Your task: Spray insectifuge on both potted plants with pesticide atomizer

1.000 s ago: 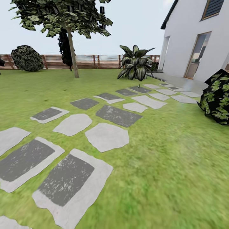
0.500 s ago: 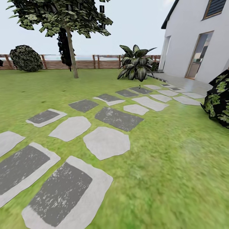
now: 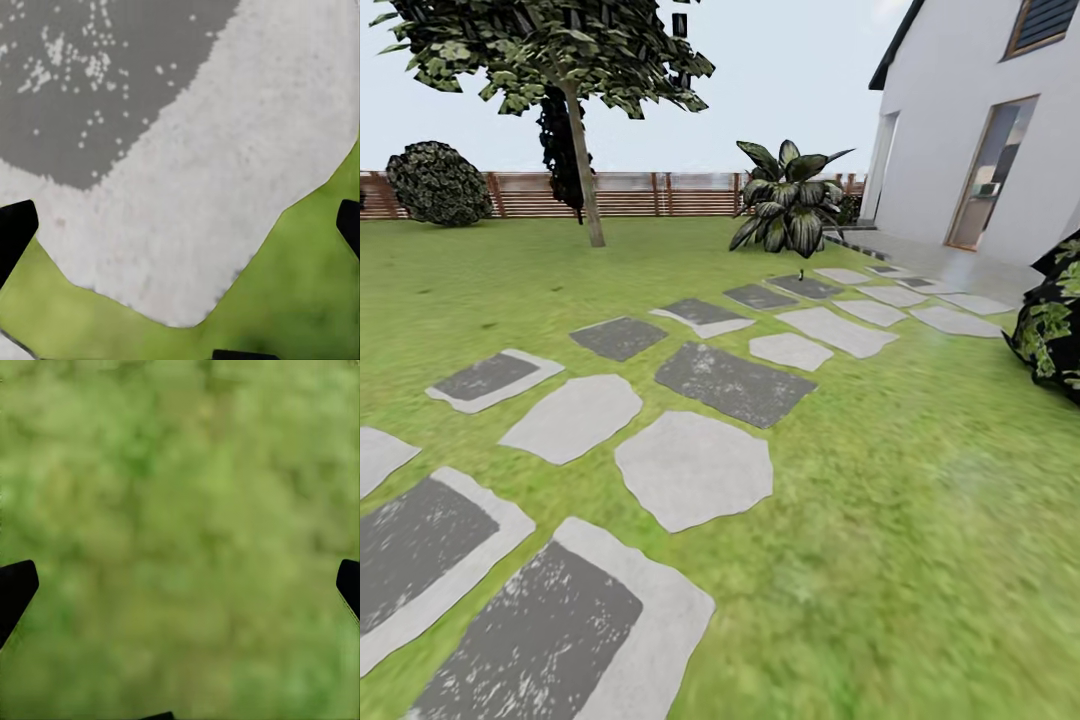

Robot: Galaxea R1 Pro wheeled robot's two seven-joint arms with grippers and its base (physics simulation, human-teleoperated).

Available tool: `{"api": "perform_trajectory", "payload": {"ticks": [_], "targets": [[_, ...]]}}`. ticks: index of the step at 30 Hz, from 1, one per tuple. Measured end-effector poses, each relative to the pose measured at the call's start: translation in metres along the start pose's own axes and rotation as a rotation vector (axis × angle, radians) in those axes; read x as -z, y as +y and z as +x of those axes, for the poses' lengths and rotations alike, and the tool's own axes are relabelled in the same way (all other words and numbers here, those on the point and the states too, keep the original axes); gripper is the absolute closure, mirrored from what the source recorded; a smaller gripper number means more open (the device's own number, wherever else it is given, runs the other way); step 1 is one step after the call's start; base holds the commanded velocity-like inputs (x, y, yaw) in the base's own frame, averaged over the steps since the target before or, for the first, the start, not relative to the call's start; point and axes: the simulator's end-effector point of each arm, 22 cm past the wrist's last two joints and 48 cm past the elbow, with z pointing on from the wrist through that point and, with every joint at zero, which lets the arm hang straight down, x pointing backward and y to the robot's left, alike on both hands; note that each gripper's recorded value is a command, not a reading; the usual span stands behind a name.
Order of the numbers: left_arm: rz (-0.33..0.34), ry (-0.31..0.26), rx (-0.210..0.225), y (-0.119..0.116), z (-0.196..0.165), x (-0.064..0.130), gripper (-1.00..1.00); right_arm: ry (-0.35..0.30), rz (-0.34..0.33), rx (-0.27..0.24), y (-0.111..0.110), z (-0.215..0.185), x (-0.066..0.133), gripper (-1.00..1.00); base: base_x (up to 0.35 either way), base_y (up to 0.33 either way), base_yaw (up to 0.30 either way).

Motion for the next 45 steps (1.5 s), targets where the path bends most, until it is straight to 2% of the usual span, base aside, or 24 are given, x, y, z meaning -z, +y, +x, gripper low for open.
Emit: {"api": "perform_trajectory", "payload": {"ticks": [45], "targets": [[0.001,0.000,0.001,-0.0011,0.0001,0.0000,-1.00,0.002,-0.001,0.001,0.0005,0.0008,0.0001,-1.00,0.336,0.022,0.000]]}}
